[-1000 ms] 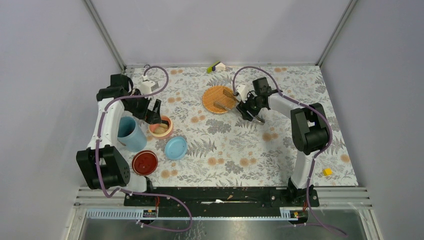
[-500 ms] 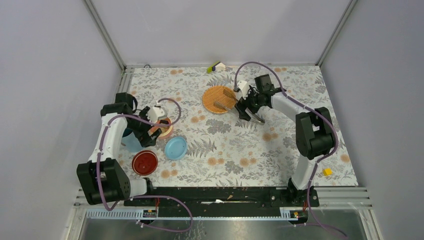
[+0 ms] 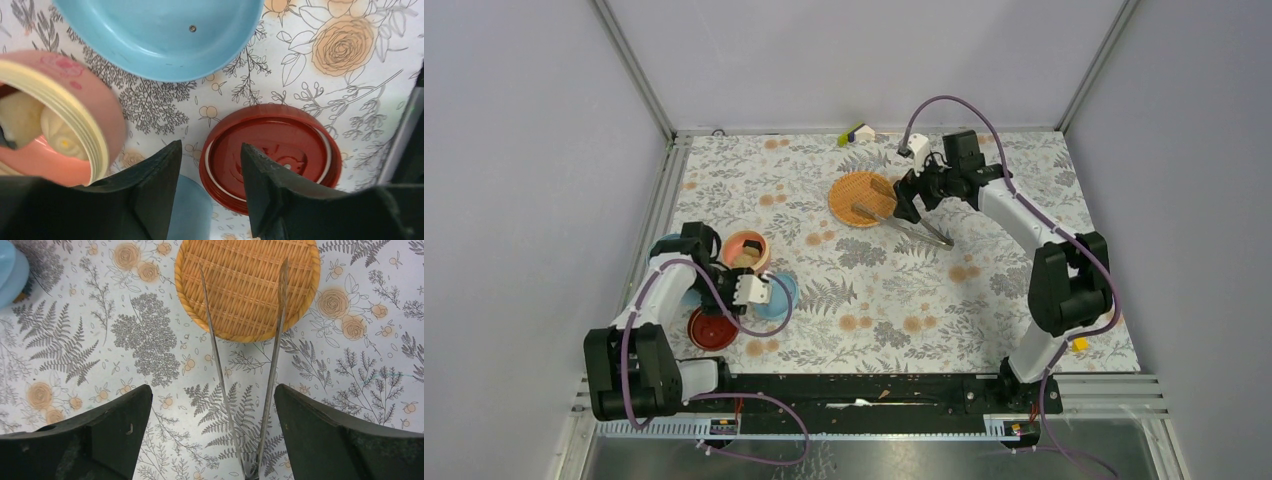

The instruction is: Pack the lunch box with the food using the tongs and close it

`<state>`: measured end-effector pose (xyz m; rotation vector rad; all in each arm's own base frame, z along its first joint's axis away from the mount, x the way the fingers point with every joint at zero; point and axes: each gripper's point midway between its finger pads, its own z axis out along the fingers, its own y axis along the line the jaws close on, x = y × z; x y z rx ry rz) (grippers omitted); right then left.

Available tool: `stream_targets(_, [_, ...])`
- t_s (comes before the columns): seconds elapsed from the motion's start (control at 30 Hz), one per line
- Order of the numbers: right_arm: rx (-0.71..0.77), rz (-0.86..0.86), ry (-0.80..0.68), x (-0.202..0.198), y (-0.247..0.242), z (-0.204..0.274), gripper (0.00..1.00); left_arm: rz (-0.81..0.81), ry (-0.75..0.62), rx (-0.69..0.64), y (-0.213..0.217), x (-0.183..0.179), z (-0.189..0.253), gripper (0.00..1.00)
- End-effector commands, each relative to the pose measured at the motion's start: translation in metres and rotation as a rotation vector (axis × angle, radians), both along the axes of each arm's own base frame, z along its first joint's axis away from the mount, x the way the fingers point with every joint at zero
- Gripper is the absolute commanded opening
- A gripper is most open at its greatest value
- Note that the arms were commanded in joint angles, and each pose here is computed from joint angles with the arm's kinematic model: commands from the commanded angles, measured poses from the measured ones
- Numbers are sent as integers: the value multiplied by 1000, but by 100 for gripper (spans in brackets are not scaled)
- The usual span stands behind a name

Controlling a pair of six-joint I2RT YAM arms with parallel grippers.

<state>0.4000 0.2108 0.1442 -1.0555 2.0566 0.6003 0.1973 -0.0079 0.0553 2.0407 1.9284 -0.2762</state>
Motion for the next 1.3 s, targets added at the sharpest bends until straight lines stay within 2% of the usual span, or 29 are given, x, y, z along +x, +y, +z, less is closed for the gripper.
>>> stream_targets(0.0, [85, -7, -34, -8, 9, 42, 100, -201, -115, 44, -3, 19, -6, 51])
stream_targets(0.2, [94, -35, -55, -14, 4, 44, 100, -269, -74, 88, 1, 11, -27, 41])
stream_targets(0.43, [87, -49, -58, -10, 3, 44, 100, -309, -67, 121, 5, 6, -41, 35])
stream_targets(0.77, [144, -31, -33, -11, 13, 55, 100, -352, -35, 165, 8, -9, -52, 8])
stream_targets(0.93, [156, -31, -29, -10, 15, 58, 100, -396, -15, 183, 7, -11, -55, 0])
stream_targets(1.1, [160, -35, -28, -13, 14, 60, 100, -378, -21, 180, 6, -10, -37, 0])
stream_targets(1.27, [185, -23, -11, -20, 17, 63, 100, -301, -82, 154, 0, -2, 7, 0])
